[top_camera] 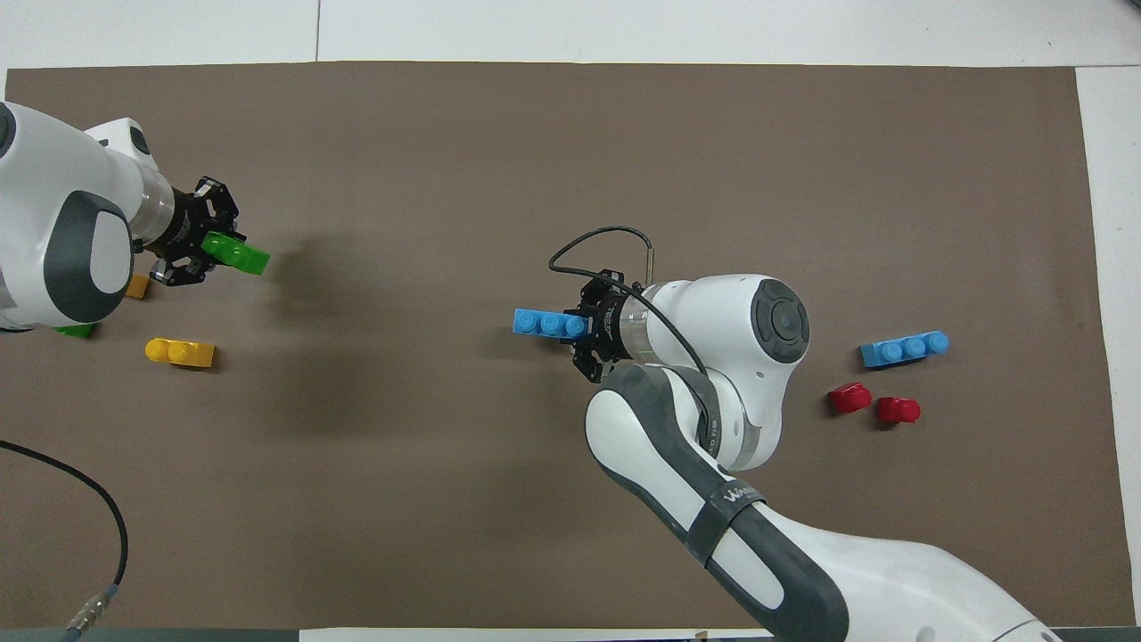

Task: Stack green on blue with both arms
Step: 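Carry the blue brick toward the table centre while the left gripper grasps green, then carry the green brick with the left gripper toward the held blue brick, then press the green brick onto the blue brick with both grippers holding, then open both grippers and draw them back from the joined bricks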

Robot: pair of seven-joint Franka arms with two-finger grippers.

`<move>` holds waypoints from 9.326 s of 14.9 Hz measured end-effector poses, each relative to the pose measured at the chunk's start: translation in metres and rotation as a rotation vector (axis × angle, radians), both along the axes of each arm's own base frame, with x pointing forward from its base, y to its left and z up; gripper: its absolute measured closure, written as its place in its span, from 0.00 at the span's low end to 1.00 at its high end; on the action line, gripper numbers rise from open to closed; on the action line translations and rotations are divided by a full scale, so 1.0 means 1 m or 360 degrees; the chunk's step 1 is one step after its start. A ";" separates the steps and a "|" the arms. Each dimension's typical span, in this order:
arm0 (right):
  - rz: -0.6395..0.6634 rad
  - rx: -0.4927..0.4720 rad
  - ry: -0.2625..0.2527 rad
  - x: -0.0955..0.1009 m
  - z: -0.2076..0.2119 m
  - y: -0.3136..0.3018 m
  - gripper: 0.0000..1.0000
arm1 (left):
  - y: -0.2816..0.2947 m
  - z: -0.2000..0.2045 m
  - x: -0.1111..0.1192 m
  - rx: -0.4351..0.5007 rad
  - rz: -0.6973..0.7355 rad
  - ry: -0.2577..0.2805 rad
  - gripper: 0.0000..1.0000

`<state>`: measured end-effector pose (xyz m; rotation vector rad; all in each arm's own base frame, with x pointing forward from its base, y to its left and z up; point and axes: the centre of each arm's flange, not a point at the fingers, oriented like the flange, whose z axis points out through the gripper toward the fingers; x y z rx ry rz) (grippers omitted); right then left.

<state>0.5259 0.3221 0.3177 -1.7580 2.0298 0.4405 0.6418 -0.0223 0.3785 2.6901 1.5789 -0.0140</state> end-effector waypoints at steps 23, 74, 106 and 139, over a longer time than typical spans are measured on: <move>0.0183 -0.0080 -0.0052 -0.023 -0.039 0.021 0.66 | -0.299 -0.001 -0.145 0.0064 0.0408 -0.0059 0.64; 0.0228 -0.0093 -0.0087 -0.025 -0.039 0.018 0.66 | -0.360 -0.028 -0.191 0.0139 0.0526 -0.0341 0.64; 0.0247 -0.0110 -0.0100 -0.032 -0.038 0.009 0.66 | -0.372 -0.046 -0.207 0.0185 0.0571 -0.0344 0.64; 0.1304 -0.0254 -0.0215 0.044 0.023 -0.171 0.00 | -0.266 -0.011 -0.121 0.0271 0.0373 -0.0421 0.00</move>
